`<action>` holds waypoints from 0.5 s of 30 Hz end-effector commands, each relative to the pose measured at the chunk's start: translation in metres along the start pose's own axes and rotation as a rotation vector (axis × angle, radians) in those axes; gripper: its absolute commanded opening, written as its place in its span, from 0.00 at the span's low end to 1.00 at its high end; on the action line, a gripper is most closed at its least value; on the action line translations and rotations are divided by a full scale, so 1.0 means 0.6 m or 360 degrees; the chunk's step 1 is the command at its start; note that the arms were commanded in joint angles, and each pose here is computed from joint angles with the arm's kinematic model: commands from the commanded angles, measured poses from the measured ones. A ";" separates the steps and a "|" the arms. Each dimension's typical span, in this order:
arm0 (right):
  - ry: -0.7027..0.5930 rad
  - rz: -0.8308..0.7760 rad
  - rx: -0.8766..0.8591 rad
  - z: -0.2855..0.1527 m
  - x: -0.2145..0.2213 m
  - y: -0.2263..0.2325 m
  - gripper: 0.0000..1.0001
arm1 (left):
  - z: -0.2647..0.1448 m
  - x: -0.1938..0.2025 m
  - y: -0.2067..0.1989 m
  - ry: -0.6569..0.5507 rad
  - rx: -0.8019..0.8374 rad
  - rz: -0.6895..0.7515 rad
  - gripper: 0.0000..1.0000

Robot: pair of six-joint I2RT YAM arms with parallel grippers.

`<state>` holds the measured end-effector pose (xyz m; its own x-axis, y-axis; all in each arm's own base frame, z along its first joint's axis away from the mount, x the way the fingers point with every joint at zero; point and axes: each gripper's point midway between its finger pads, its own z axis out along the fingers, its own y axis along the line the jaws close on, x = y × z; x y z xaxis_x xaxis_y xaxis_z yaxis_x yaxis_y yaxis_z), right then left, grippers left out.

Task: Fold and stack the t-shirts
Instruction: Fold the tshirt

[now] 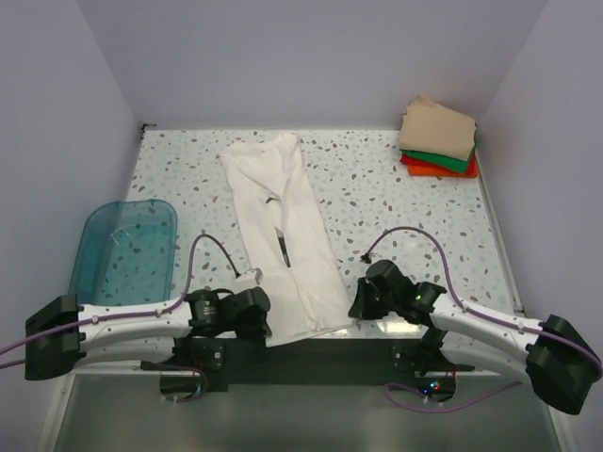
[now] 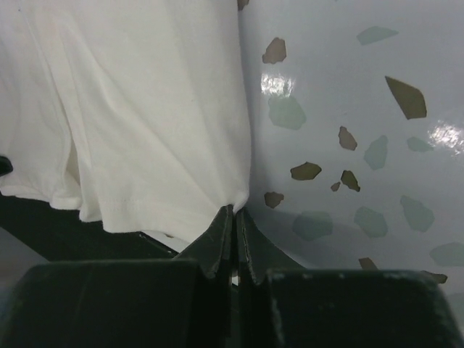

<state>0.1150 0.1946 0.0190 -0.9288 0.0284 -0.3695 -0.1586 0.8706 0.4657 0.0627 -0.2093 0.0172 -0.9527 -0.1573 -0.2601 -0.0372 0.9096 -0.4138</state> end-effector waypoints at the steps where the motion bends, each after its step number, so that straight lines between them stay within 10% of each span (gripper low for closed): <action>1: 0.0062 0.0047 -0.0071 0.000 0.027 0.008 0.00 | -0.014 0.018 0.011 0.0082 0.0004 0.0063 0.00; 9: 0.0078 0.0029 -0.0082 -0.005 0.038 0.013 0.00 | -0.015 0.031 0.015 0.0139 0.0031 0.0103 0.01; 15: 0.0041 -0.0001 -0.0031 -0.014 0.023 0.013 0.09 | -0.022 0.023 0.001 0.0109 0.0091 0.0127 0.20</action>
<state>0.0943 0.1977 0.0156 -0.9431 0.0138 -0.3321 -0.1626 0.8524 0.4971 0.0472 -0.2046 0.0185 -0.9710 -0.0894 -0.2217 0.0153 0.9023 -0.4308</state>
